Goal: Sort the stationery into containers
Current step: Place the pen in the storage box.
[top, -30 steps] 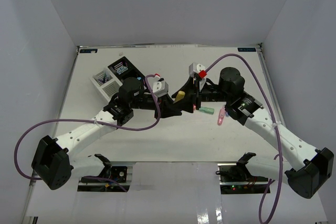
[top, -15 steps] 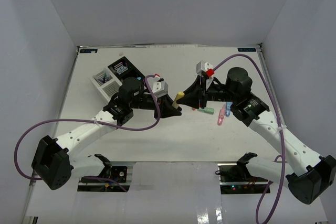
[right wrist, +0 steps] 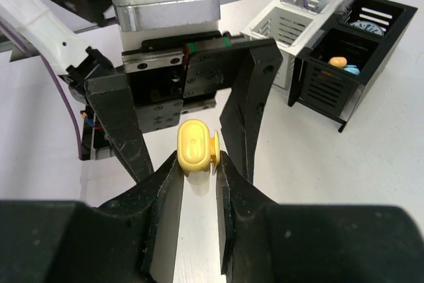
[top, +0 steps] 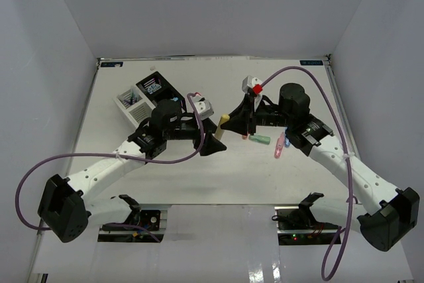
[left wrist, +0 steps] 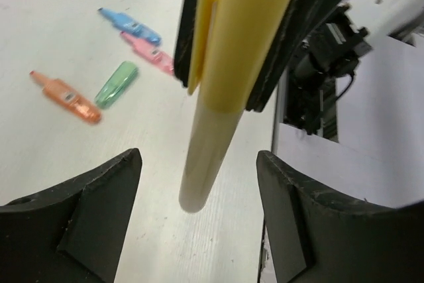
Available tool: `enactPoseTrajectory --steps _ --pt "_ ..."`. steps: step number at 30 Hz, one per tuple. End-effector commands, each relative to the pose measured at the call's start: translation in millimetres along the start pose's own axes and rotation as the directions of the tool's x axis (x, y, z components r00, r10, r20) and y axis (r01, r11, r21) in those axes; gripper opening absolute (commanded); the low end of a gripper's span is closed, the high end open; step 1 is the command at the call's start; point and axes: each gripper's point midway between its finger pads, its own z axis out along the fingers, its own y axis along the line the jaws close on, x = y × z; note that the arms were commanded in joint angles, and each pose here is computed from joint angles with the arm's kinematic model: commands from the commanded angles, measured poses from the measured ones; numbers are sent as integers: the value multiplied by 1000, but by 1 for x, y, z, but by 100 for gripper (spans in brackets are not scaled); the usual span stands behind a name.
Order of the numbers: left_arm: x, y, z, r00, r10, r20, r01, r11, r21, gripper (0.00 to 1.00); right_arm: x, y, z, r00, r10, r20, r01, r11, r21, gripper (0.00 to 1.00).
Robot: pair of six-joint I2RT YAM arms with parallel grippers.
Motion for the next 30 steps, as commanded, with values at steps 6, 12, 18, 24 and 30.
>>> enactPoseTrajectory --steps 6,12,18,24,30 --pt "18 68 -81 994 -106 -34 63 783 -619 84 -23 -43 16 998 -62 21 60 992 112 8" --pt "55 89 -162 981 -191 46 129 447 -885 88 -32 -78 49 997 -24 71 15 992 124 8" --pt "54 98 -214 978 -141 156 182 199 -963 96 -51 -114 97 987 -42 154 26 994 105 8" --pt "52 109 -237 970 -126 208 220 84 -972 98 -74 -138 139 964 -56 259 43 998 55 8" --pt "50 113 -248 961 -114 251 259 58 -964 98 -69 -166 179 955 -54 291 46 998 34 8"
